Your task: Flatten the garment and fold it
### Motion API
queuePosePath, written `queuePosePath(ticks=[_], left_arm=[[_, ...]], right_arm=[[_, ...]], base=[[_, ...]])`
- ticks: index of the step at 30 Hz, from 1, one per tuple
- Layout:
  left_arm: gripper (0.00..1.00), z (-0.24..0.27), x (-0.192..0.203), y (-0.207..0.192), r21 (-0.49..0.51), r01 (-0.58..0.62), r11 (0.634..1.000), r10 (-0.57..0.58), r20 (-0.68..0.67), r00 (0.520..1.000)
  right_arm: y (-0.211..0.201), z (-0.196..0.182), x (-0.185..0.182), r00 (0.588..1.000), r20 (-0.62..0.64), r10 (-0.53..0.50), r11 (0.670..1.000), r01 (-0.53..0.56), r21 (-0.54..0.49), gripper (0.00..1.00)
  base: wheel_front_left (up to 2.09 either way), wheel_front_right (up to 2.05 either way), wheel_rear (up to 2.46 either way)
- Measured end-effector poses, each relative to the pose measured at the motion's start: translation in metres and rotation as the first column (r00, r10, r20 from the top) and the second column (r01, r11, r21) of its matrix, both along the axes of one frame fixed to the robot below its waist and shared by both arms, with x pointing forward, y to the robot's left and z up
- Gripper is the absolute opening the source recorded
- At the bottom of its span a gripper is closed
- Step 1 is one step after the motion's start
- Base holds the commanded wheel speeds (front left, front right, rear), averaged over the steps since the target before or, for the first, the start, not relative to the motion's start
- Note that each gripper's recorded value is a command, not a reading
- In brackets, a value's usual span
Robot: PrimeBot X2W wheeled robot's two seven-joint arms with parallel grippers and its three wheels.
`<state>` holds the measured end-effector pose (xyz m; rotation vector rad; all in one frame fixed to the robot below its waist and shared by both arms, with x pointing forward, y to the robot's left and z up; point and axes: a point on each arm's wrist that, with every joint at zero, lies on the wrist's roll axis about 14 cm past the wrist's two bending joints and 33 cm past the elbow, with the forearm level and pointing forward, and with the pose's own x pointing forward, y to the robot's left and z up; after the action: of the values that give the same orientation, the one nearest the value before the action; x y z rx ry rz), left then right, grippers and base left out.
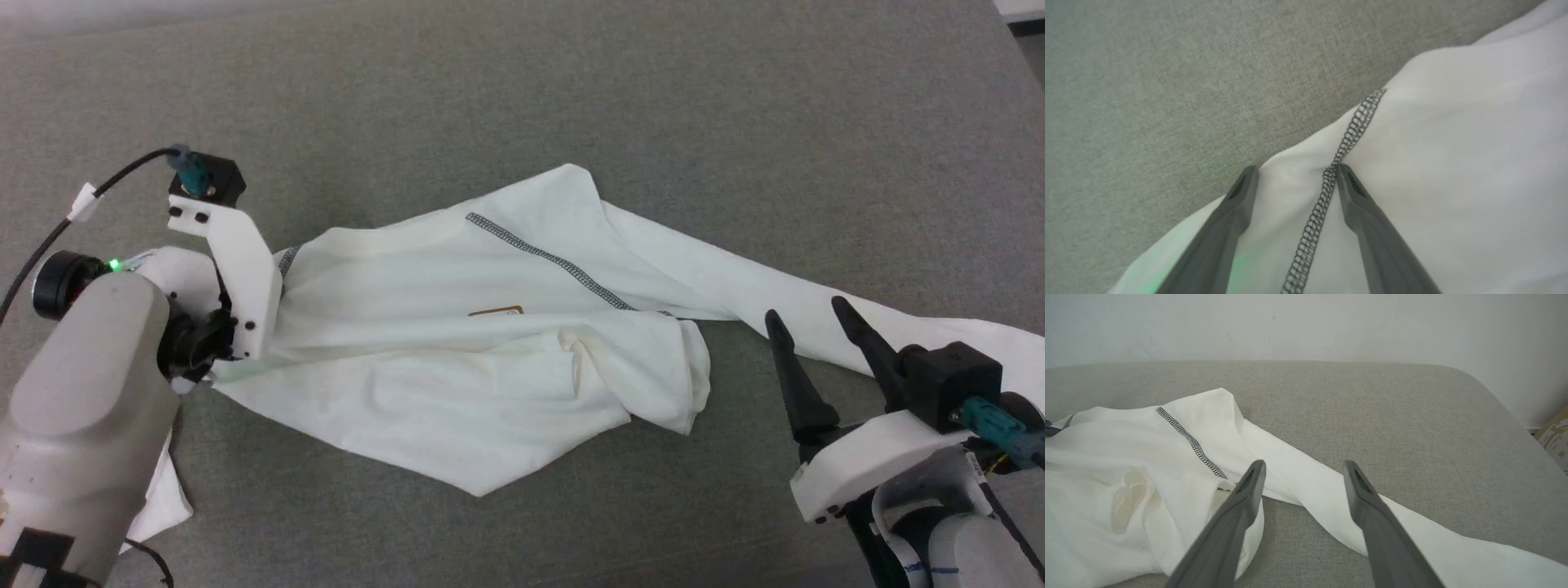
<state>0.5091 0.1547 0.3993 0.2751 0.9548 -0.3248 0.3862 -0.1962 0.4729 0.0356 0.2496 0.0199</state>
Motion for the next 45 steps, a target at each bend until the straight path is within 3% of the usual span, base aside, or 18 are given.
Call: queuePosePath(ticks=[5,6,7,8,9,13,20,26,32,38,45], left_arm=[[1.00,-0.027,0.003,0.000,0.025,-0.022,0.999,0.025,-0.130,0.991],[0.79,-0.030,0.003,-0.002,0.020,-0.026,0.999,0.028,-0.159,0.987],[0.17,-0.033,0.002,-0.004,0.014,-0.028,1.000,0.030,-0.183,0.983],[0.17,-0.036,0.001,-0.006,0.011,-0.025,1.000,0.027,-0.200,0.979],[0.00,-0.038,0.000,-0.008,0.002,-0.026,1.000,0.026,-0.214,0.977],[0.00,-0.039,0.000,-0.018,-0.038,-0.024,0.999,0.017,-0.178,0.984],[0.00,-0.021,-0.001,-0.017,-0.099,-0.082,0.992,0.091,0.091,0.992],[0.00,0.004,-0.013,-0.028,-0.169,-0.052,0.984,0.091,0.236,0.968],[0.00,0.027,-0.016,-0.027,-0.198,-0.041,0.979,0.103,0.313,0.944],[0.00,0.043,0.001,-0.032,-0.228,-0.025,0.973,0.112,0.376,0.920],[0.00,0.038,0.016,-0.032,-0.247,-0.034,0.969,0.132,0.393,0.910]], right_arm=[[-0.008,-0.012,0.001,0.999,-0.030,-0.023,1.000,0.022,-0.015,1.00],[-0.010,-0.014,0.001,0.999,-0.036,-0.027,0.999,0.027,-0.019,1.00],[-0.011,-0.015,0.001,0.999,-0.038,-0.031,0.999,0.031,-0.020,1.00],[-0.012,-0.016,0.001,0.999,-0.041,-0.035,0.999,0.034,-0.022,1.00],[-0.014,-0.017,0.000,0.998,-0.045,-0.039,0.999,0.038,-0.024,1.00],[-0.016,-0.020,0.001,0.998,-0.054,-0.045,0.999,0.044,-0.026,1.00],[-0.003,-0.009,0.018,0.999,-0.044,0.006,1.000,-0.005,0.011,1.00],[0.009,-0.003,0.058,0.989,-0.093,0.115,0.992,-0.109,0.065,1.00],[0.041,0.001,0.109,0.947,-0.192,0.257,0.963,-0.234,0.135,1.00],[0.093,-0.007,0.143,0.825,-0.369,0.428,0.903,-0.400,0.154,1.00],[0.126,-0.049,0.144,0.620,-0.599,0.507,0.835,-0.526,0.162,1.00]], base=[[0.00,0.00,0.00],[0.00,0.00,0.00],[0.00,0.00,0.00],[0.00,0.00,0.00],[0.00,0.00,0.00],[0.00,0.00,0.00],[0.00,0.00,0.00],[0.00,0.00,0.00],[0.00,0.00,0.00],[0.00,0.00,0.00],[0.00,0.00,0.00]])
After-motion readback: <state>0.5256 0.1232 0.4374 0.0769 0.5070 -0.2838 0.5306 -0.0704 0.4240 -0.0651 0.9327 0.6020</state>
